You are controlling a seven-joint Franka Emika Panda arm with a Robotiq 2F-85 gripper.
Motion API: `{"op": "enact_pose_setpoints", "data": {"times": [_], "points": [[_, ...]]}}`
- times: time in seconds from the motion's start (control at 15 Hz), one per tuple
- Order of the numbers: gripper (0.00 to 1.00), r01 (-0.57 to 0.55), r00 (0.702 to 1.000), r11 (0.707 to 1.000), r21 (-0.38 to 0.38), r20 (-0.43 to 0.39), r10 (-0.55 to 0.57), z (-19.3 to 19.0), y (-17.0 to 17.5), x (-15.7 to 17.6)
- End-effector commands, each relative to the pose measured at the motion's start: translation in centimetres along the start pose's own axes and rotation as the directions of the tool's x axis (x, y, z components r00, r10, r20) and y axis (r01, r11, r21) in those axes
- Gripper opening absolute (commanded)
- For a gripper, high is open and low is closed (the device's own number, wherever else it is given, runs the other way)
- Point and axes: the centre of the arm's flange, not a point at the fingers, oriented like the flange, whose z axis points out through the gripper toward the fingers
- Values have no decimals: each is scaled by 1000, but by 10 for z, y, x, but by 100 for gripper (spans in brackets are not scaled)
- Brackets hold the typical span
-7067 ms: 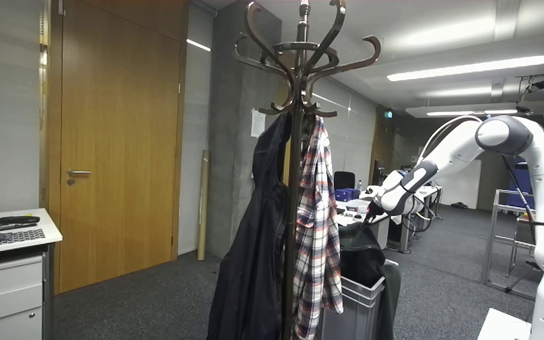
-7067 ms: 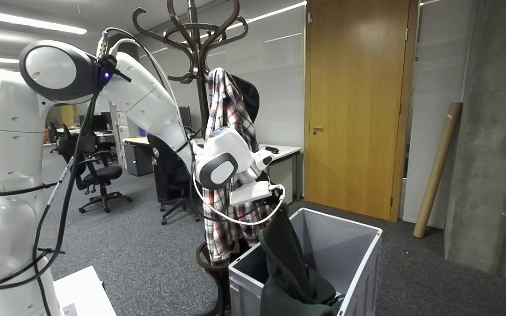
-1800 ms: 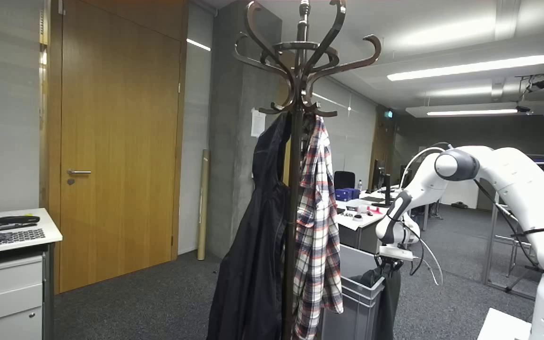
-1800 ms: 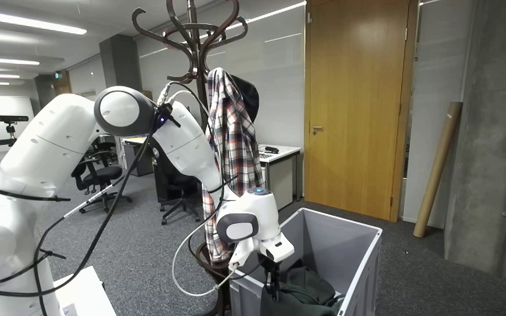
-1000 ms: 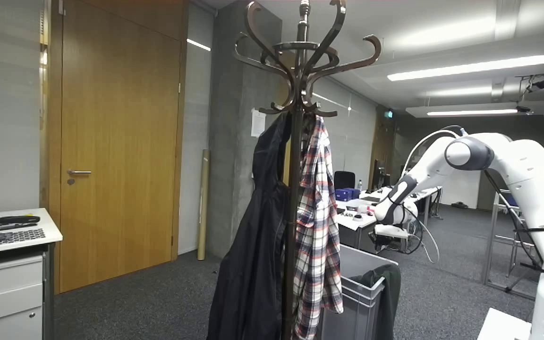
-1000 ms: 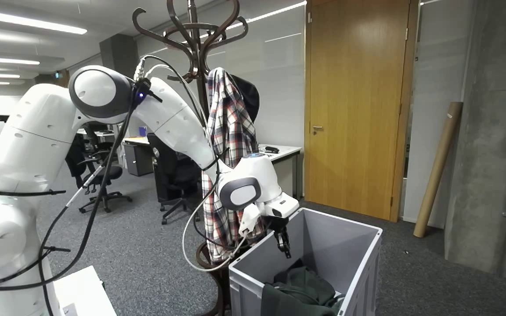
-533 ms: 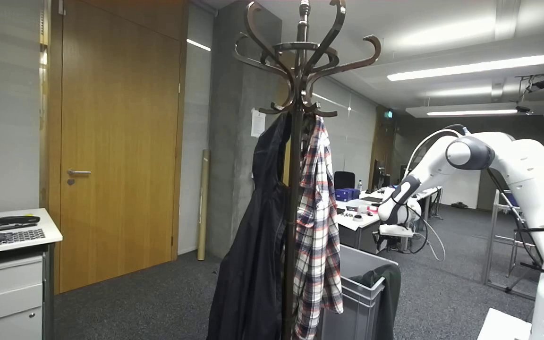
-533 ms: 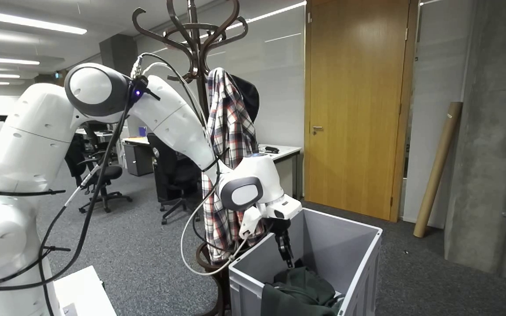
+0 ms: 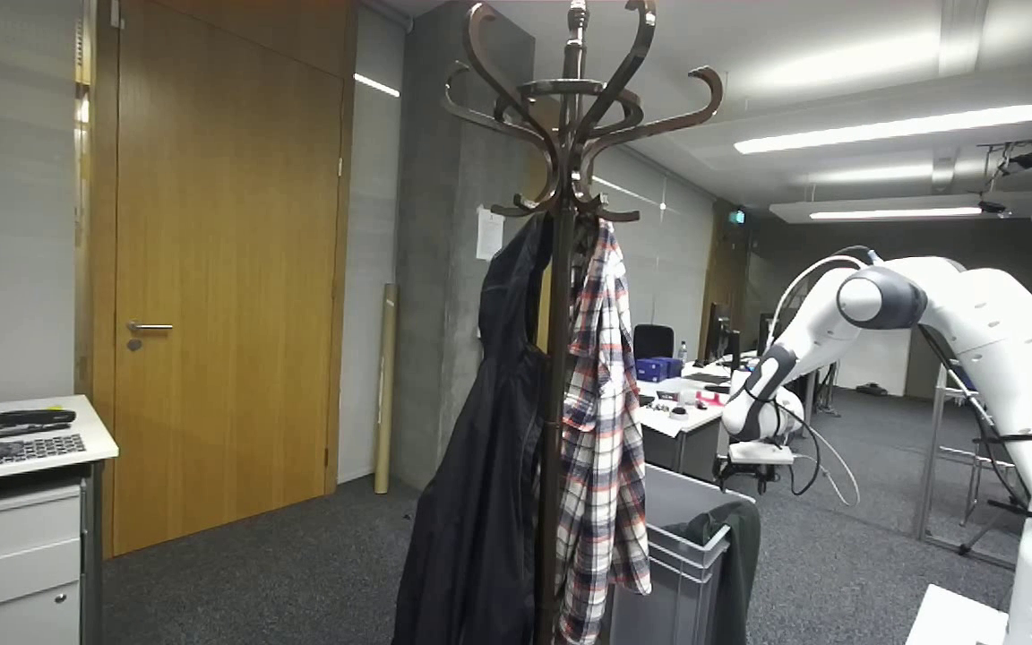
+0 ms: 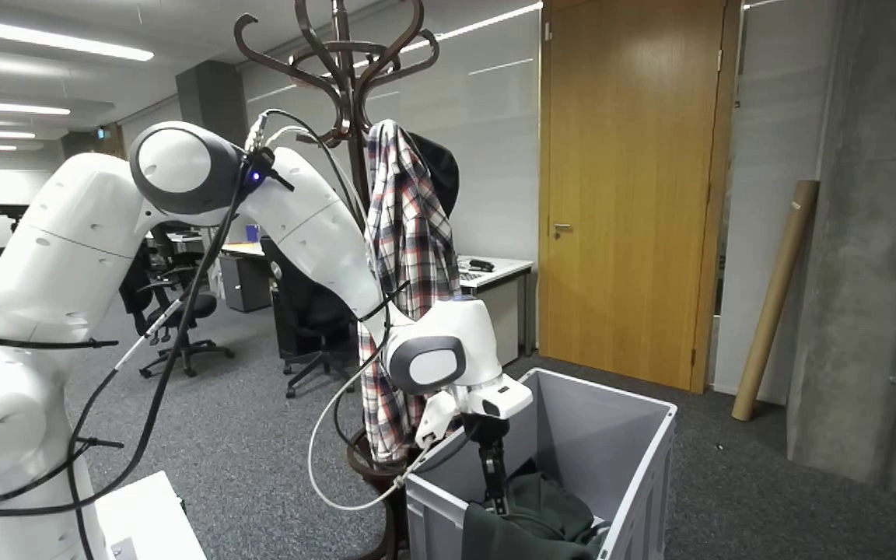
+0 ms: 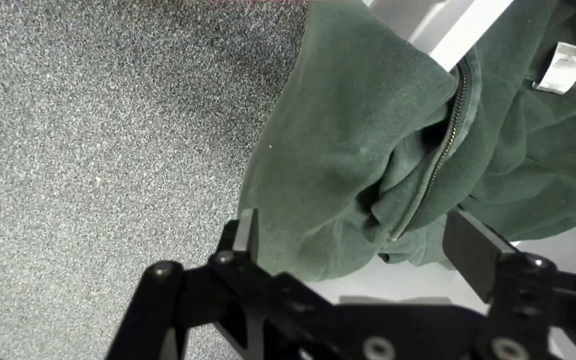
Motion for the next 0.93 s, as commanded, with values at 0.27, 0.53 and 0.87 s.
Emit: {"op": "enact_pose_setpoints", "data": {"times": [0.27,0.53,0.87], "points": [[100,48,997,999,-18,61,-47,32,-15,-18],[60,61,995,998,-23,81,-59,41,-18,-23],[20,68,994,998,-13,83,-66,44,-25,-24]]}}
